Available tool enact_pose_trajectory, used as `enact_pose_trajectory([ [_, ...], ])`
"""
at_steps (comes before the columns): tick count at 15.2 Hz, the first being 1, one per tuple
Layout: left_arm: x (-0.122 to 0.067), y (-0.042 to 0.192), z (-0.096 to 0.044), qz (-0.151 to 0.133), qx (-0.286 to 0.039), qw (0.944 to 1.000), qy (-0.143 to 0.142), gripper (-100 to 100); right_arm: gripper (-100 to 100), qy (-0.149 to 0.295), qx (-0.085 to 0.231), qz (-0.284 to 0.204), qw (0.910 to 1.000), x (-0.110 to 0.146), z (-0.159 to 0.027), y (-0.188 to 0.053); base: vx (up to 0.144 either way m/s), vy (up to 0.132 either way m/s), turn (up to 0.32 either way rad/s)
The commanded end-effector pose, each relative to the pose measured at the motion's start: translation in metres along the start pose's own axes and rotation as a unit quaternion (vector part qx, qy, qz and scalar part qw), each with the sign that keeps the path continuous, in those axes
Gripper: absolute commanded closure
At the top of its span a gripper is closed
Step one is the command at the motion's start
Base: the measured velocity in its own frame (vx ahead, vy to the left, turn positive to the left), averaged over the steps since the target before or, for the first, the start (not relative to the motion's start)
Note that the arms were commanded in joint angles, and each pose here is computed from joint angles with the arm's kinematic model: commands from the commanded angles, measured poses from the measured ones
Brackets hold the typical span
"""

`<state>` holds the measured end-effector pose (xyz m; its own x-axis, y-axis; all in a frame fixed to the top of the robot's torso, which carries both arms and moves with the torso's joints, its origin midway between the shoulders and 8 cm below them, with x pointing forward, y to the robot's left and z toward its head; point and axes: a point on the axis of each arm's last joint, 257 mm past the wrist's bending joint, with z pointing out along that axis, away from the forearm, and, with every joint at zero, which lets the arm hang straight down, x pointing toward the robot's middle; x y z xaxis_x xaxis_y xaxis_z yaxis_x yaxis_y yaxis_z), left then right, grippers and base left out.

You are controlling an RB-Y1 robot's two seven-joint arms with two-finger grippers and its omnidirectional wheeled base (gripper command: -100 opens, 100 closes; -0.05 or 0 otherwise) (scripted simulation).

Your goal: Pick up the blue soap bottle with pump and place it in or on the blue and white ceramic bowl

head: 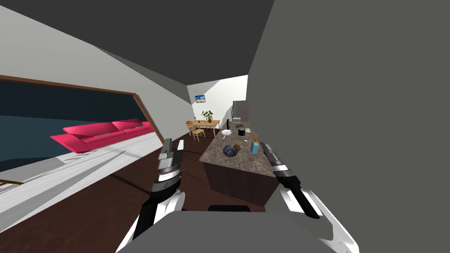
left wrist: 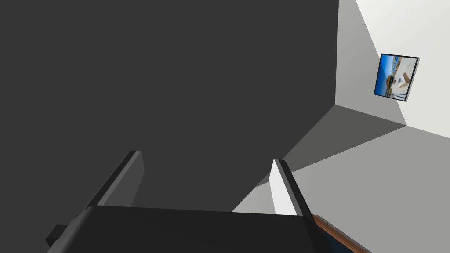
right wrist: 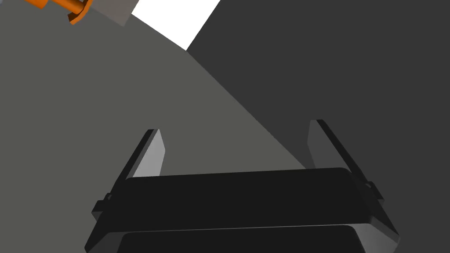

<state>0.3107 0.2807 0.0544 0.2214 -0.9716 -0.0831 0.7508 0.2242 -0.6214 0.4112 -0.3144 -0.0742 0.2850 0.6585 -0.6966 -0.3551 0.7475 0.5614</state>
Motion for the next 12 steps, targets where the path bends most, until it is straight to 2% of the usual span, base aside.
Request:
enact_pose_trajectory([
  [1, 0.0, 0.0, 0.0, 0.0, 0.0, 1.0, 0.0, 0, -100, 0.012, 0.019, -0.035, 0.9991, 0.006, 0.0, -0.02, 0.008, 0.04, 0.022],
  [2, 0.0, 0.0, 0.0, 0.0, 0.0, 1.0, 0.0, 0, -100, 0.012, 0.019, -0.035, 0.9991, 0.006, 0.0, -0.02, 0.01, 0.032, 0.02],
  [4, 0.0, 0.0, 0.0, 0.0, 0.0, 1.0, 0.0, 0, -100, 0.029, 0.045, -0.083, 0.9951, 0.013, 0.0, -0.046, 0.013, 0.038, 0.036],
  [7, 0.0, 0.0, 0.0, 0.0, 0.0, 1.0, 0.0, 0, -100, 0.039, 0.059, -0.107, 0.9917, 0.017, -0.002, -0.06, 0.019, 0.045, 0.024],
  [9, 0.0, 0.0, 0.0, 0.0, 0.0, 1.0, 0.0, 0, -100, 0.057, 0.086, -0.153, 0.9828, 0.022, -0.004, -0.087, 0.016, 0.047, 0.033],
  [10, 0.0, 0.0, 0.0, 0.0, 0.0, 1.0, 0.0, 0, -100, 0.057, 0.086, -0.153, 0.9828, 0.022, -0.004, -0.087, 0.017, 0.048, 0.032],
  [12, 0.0, 0.0, 0.0, 0.0, 0.0, 1.0, 0.0, 0, -100, 0.075, 0.112, -0.197, 0.9711, 0.027, -0.008, -0.113, 0.018, 0.047, 0.04],
])
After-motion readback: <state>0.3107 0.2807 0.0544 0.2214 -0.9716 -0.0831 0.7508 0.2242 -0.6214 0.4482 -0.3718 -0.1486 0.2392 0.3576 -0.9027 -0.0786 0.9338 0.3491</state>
